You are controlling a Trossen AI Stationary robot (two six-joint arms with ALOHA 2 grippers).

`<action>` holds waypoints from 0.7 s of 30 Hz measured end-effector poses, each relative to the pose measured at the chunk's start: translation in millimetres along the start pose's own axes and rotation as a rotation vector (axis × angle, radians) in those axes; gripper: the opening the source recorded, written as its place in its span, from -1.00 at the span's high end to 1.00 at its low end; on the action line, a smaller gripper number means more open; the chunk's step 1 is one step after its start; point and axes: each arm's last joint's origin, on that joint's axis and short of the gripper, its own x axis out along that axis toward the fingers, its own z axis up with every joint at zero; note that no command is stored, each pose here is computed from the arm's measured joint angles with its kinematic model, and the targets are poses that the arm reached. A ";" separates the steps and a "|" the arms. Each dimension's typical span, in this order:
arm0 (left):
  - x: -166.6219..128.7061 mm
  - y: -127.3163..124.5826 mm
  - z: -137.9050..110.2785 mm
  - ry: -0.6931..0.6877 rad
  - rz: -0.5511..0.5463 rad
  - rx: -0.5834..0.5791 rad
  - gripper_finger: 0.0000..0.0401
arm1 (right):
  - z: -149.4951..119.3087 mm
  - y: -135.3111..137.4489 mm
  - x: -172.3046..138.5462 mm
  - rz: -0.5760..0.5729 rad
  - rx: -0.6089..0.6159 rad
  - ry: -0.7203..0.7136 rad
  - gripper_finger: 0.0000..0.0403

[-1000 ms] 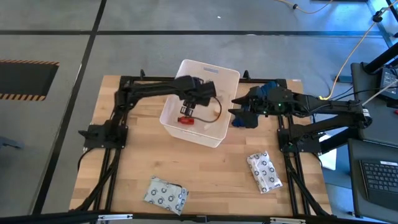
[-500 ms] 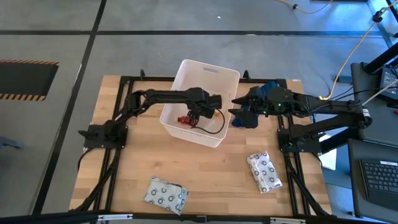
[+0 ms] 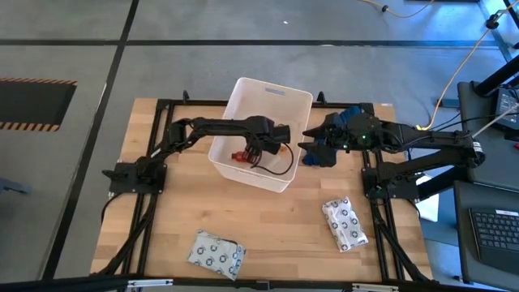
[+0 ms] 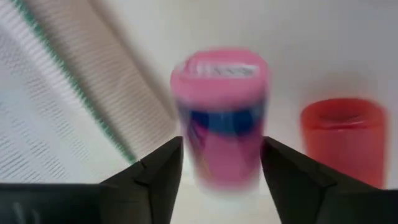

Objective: Pick & place medical supplies in basket/bin
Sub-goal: Put the pink pill bottle into the white basket, then put the right white mailer bag into the white basket

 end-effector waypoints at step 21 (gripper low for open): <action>-103.6 17.6 -14.2 -0.048 0.260 -0.174 -0.24 | -8.2 -3.3 -1.3 -0.008 0.013 0.098 -0.33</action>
